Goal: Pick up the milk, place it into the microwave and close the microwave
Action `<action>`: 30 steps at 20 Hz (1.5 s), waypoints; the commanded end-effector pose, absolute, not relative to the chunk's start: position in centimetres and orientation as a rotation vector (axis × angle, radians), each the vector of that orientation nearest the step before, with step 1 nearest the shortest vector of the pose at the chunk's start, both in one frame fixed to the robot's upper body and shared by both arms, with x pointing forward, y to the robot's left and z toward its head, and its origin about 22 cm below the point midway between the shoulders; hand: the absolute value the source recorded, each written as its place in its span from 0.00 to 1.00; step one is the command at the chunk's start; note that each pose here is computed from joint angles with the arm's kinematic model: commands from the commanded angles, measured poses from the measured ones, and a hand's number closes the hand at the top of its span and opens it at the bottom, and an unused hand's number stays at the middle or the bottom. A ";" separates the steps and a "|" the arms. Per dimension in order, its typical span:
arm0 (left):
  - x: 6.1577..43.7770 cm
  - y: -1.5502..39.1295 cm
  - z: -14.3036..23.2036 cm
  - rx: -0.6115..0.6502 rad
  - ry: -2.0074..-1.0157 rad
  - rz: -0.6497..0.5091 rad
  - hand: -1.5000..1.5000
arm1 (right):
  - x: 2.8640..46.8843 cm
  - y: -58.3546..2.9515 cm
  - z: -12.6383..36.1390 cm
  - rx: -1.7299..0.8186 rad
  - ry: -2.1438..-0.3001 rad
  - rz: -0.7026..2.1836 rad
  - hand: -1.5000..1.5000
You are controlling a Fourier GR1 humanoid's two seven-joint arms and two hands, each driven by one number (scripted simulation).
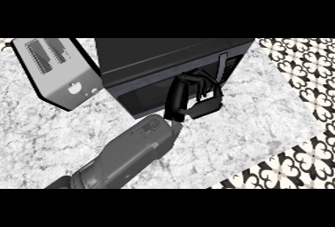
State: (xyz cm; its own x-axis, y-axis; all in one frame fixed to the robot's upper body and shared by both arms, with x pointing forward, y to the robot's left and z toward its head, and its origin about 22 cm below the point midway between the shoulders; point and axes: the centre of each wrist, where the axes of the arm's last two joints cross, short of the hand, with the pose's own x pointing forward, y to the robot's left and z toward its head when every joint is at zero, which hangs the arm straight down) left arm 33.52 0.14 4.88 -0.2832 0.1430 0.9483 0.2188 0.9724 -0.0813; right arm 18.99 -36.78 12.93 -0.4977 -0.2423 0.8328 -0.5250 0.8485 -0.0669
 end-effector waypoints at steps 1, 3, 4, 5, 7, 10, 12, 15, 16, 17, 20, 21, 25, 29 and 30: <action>35.0 0.5 5.2 -0.234 -1.863 -0.065 1.00 | 19.1 -37.1 13.6 0.561 -2.104 0.405 0.00; 35.3 0.4 5.6 -0.232 -1.869 -0.052 1.00 | 19.1 -37.2 13.7 0.555 -2.105 0.396 0.00; 35.3 0.5 5.4 -0.229 -1.873 -0.051 1.00 | 19.1 -37.3 13.8 0.555 -2.088 0.408 0.00; 35.3 0.5 5.4 -0.234 -1.868 -0.040 1.00 | 19.2 -37.2 14.0 0.565 -2.106 0.400 0.00; 35.2 0.5 5.2 -0.240 -1.872 -0.054 1.00 | 19.3 -37.5 14.3 0.553 -2.113 0.390 0.00; 35.2 0.6 5.0 -0.238 -1.876 -0.045 1.00 | 19.4 -37.5 14.8 0.568 -2.119 0.395 0.00; 35.4 0.5 5.3 -0.234 -1.883 -0.036 1.00 | 19.3 -37.8 14.8 0.554 -2.105 0.400 0.00; 35.3 0.5 5.1 -0.243 -1.879 -0.044 1.00 | 19.5 -37.5 15.1 0.600 -2.104 0.413 0.00; 35.3 0.5 4.9 -0.244 -1.879 -0.040 1.00 | 19.5 -37.3 15.3 0.620 -2.100 0.433 0.00; 35.4 0.6 4.9 -0.229 -1.882 -0.033 1.00 | 19.4 -37.5 15.6 0.617 -2.095 0.448 0.00; 35.4 0.5 4.9 -0.237 -1.895 -0.033 1.00 | 19.6 -37.2 15.9 0.670 -2.088 0.476 0.00; 35.4 0.4 5.1 -0.239 -1.896 -0.030 1.00 | 19.6 -37.2 15.5 0.680 -2.075 0.463 0.00; 35.5 0.4 5.1 -0.251 -1.893 -0.024 1.00 | 19.6 -37.5 15.8 0.691 -2.059 0.466 0.00; 35.6 0.3 5.2 -0.250 -1.904 -0.032 1.00 | 19.8 -37.7 16.5 0.694 -2.066 0.472 0.00; 35.5 0.4 5.0 -0.245 -1.909 -0.031 1.00 | 19.7 -37.5 16.3 0.702 -2.045 0.486 0.00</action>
State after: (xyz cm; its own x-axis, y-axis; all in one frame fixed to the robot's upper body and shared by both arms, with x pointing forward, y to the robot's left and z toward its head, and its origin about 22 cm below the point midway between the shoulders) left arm 33.71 -0.01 4.24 -0.3392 0.1797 0.9234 0.2129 0.9708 -0.1108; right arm 19.69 -37.49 16.10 -0.4544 -0.2932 0.8412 -0.6299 0.7735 -0.0706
